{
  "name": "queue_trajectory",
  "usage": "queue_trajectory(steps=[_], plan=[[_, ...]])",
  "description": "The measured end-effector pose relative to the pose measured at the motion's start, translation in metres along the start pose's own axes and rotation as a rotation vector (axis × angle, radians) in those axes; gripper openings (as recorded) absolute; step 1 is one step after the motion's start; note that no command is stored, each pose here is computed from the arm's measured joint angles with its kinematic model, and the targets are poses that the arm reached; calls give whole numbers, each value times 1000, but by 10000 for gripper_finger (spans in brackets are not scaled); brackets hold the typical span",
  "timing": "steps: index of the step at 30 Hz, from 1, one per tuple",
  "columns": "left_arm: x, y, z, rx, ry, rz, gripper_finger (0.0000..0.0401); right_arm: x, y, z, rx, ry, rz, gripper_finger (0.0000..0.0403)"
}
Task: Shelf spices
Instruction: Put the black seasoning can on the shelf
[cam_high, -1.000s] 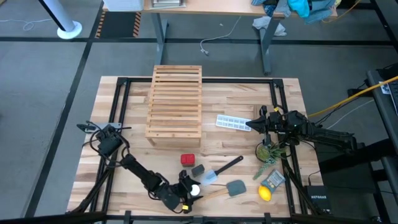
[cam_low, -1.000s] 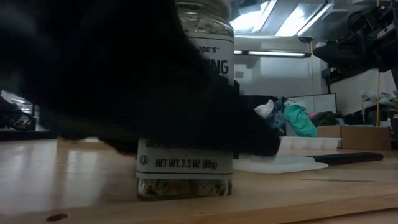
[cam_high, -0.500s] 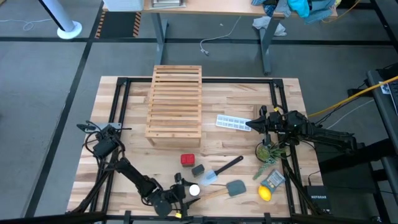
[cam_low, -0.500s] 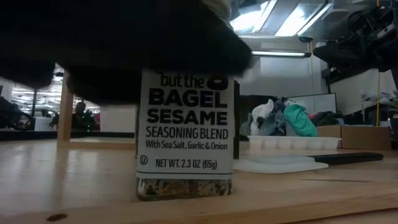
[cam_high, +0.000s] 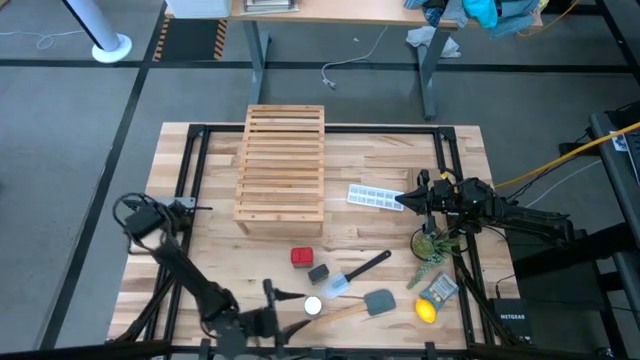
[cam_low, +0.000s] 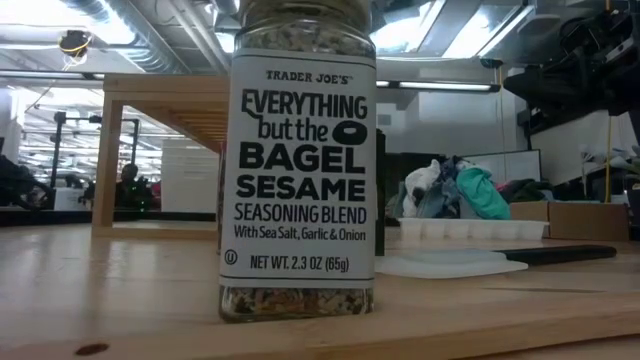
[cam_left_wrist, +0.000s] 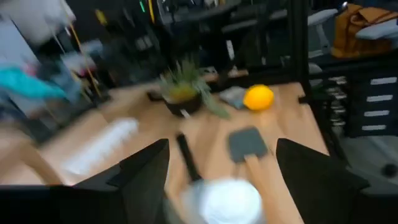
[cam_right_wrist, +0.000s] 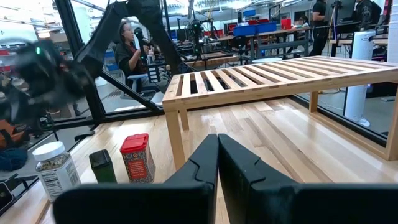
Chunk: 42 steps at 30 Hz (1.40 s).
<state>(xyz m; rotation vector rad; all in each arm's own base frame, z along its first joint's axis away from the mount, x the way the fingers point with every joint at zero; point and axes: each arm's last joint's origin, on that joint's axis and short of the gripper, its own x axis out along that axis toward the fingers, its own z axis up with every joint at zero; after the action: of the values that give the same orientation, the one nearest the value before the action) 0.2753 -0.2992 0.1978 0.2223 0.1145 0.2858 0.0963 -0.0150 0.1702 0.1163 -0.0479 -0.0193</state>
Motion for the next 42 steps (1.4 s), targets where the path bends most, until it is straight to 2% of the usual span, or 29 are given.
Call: queue_trajectory(steps=[5, 8, 11, 15, 19, 23, 28, 32, 38, 42], plan=[[-36, 28, 55, 117, -42, 89, 289, 0, 0, 1, -1, -6, 7, 17], [-58, 50, 83, 151, -52, 83, 289, 0, 1, 5, -10, -48, 12, 17], [-77, 71, 99, 181, -47, 46, 289, 0, 1, 7, -15, -68, 15, 17], [-96, 101, 107, 123, -22, 14, 289, 0, 1, 7, -13, -68, 15, 17], [-108, 130, 98, 61, 13, 55, 289, 0, 2, 7, 54, -66, 41, 17], [-119, 157, 81, -6, -3, 127, 289, -1, 6, 7, 111, -47, 168, 17], [-128, 182, 63, -99, -19, 132, 289, -2, 11, 13, 144, -74, 324, 17], [-129, 193, 57, -137, -21, 139, 289, -5, 13, 23, 121, -168, 379, 17], [-127, 196, 35, -138, -26, 154, 289, -8, 16, 36, 56, -216, 401, 20], [-126, 198, 16, -140, -26, 157, 289, -9, 17, 44, 11, -231, 413, 57]])
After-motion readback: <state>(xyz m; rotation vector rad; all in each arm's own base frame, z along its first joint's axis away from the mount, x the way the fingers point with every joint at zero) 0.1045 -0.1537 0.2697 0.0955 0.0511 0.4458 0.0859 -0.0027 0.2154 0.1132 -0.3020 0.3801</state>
